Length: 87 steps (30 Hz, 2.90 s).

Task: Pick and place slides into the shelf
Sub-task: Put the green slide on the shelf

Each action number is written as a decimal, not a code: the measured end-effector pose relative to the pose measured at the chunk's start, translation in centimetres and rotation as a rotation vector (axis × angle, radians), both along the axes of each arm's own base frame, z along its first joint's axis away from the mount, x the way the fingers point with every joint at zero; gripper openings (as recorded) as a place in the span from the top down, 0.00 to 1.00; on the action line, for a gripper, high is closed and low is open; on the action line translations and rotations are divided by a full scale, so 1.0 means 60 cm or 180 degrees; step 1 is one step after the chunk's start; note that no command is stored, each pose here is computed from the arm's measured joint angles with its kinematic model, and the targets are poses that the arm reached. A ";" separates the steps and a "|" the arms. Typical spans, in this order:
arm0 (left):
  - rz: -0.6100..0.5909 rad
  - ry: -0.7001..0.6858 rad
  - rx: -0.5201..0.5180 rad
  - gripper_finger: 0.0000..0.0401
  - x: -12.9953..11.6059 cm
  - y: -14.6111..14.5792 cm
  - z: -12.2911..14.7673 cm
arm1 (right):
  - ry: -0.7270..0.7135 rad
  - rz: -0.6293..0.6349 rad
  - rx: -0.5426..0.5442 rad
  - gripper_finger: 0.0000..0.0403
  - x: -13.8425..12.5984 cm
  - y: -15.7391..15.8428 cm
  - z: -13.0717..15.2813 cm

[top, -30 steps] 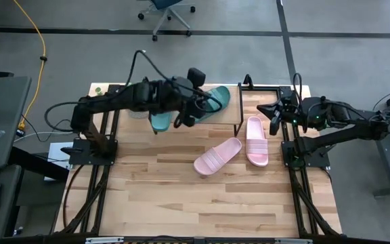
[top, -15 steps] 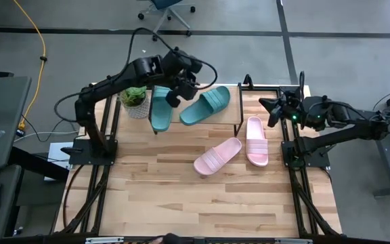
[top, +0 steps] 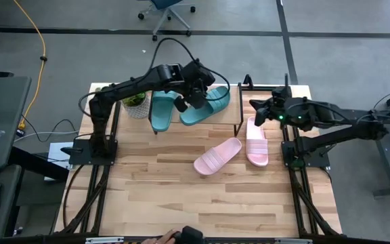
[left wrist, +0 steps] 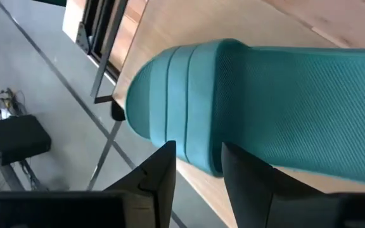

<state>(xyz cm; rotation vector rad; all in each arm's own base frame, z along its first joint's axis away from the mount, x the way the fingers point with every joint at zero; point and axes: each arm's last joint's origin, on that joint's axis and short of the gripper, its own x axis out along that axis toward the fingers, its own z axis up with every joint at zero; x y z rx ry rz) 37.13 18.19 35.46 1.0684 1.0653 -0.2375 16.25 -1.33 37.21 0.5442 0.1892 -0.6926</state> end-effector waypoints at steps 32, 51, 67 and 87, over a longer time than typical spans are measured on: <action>0.0253 0.0242 0.0202 0.86 0.048 0.013 -0.066 | 0.0095 -0.0002 0.0005 1.00 0.008 -0.010 -0.005; 0.1056 0.0366 0.0458 0.99 0.046 -0.007 -0.068 | 0.0124 0.0016 -0.0033 1.00 0.008 -0.010 -0.005; 0.1890 0.0442 0.0565 1.00 0.031 -0.015 -0.073 | 0.0170 0.0102 -0.0071 1.00 0.009 -0.009 -0.005; 0.2549 0.0580 0.0397 1.00 0.006 -0.023 -0.080 | 0.0248 0.0180 -0.0168 1.00 0.009 -0.009 -0.006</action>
